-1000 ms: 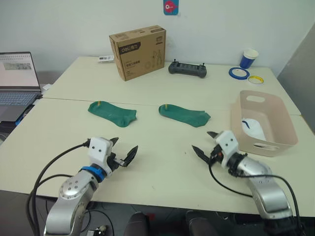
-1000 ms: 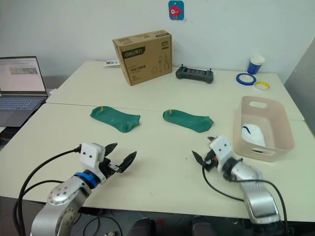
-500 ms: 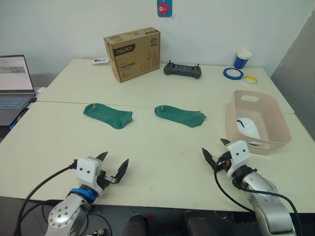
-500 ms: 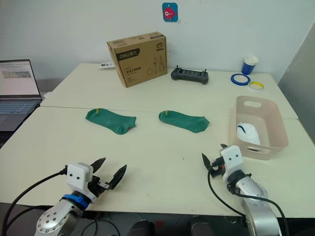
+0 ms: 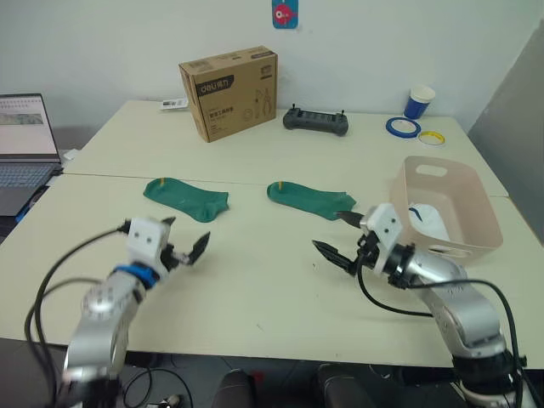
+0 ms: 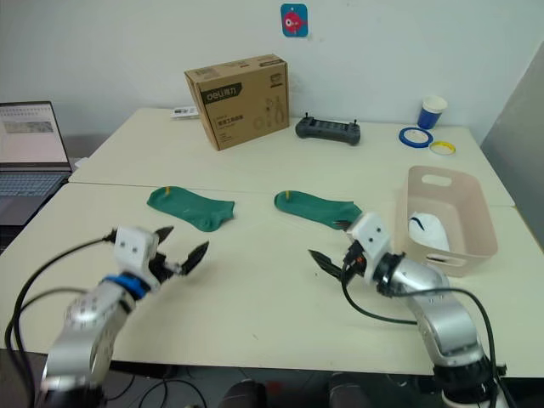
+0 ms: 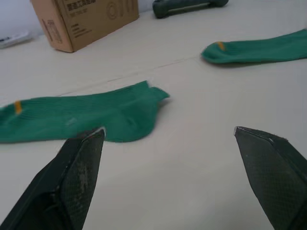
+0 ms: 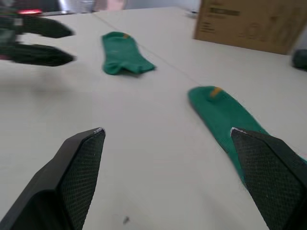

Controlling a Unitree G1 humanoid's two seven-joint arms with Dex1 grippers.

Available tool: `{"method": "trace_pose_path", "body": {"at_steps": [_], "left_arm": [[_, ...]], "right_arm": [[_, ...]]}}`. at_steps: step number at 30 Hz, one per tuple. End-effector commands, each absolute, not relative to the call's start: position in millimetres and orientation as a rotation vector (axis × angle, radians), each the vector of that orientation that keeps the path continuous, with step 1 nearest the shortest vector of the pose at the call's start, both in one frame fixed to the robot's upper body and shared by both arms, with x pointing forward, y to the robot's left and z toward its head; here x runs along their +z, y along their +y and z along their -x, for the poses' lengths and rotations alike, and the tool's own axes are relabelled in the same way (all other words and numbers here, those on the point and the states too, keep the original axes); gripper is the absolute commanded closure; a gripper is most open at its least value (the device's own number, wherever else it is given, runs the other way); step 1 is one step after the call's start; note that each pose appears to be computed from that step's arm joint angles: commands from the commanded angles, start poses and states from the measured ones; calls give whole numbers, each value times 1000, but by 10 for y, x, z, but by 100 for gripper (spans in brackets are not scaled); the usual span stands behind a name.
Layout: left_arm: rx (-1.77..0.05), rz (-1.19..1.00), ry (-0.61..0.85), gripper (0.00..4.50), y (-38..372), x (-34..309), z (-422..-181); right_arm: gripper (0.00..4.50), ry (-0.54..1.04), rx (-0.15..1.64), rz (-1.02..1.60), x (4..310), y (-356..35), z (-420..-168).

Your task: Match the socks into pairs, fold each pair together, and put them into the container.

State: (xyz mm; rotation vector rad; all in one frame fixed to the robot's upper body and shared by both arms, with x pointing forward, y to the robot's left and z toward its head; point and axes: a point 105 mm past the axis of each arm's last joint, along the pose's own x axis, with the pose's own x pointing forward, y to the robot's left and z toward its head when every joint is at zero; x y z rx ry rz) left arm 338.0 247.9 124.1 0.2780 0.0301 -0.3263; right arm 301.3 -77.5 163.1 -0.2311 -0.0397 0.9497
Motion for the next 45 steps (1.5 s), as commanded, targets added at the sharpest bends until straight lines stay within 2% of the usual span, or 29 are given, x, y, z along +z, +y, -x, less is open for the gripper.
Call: {"method": "trace_pose_path", "body": {"at_steps": [1, 5, 13, 17, 25, 28, 29, 33, 37, 39, 42, 45], "left_arm": [[-385, -322, 97, 0, 2426, 1125, -3554], [-346, -359, 95, 0, 2440, 1138, -3868], [-439, -341, 130, 0, 2260, 1029, -4050], [-446, -352, 145, 90, 2241, 995, -4103], [-477, -336, 138, 365, 2188, 996, -4106], [-497, -323, 151, 446, 2198, 956, -4045], [-500, -320, 151, 446, 2200, 955, -4025], [-587, -302, 133, 446, 2073, 992, -3787], [-816, -220, 183, 446, 1639, 984, -3202], [-879, -180, 218, 446, 1505, 989, -3012], [-1085, -108, 290, 446, 1071, 948, -2584], [-1143, -26, 300, 446, 787, 951, -2517]], "right_arm": [[3, -60, 996, 233, 1723, -721, -2984], [3, -58, 996, 243, 1681, -704, -2979], [3, -53, 928, 218, 1568, -757, -2966], [0, -54, 893, 220, 1558, -830, -2986], [0, -51, 870, 224, 1543, -876, -2982], [0, -56, 862, 206, 1564, -878, -2983], [0, -56, 863, 204, 1564, -878, -2979], [0, -40, 870, 212, 1519, -905, -2949], [0, -23, 862, 196, 1513, -1011, -2930], [0, -17, 854, 199, 1508, -1065, -2938], [0, 13, 810, 231, 1446, -1250, -2997], [0, 14, 789, 223, 1459, -1316, -3034]]}}
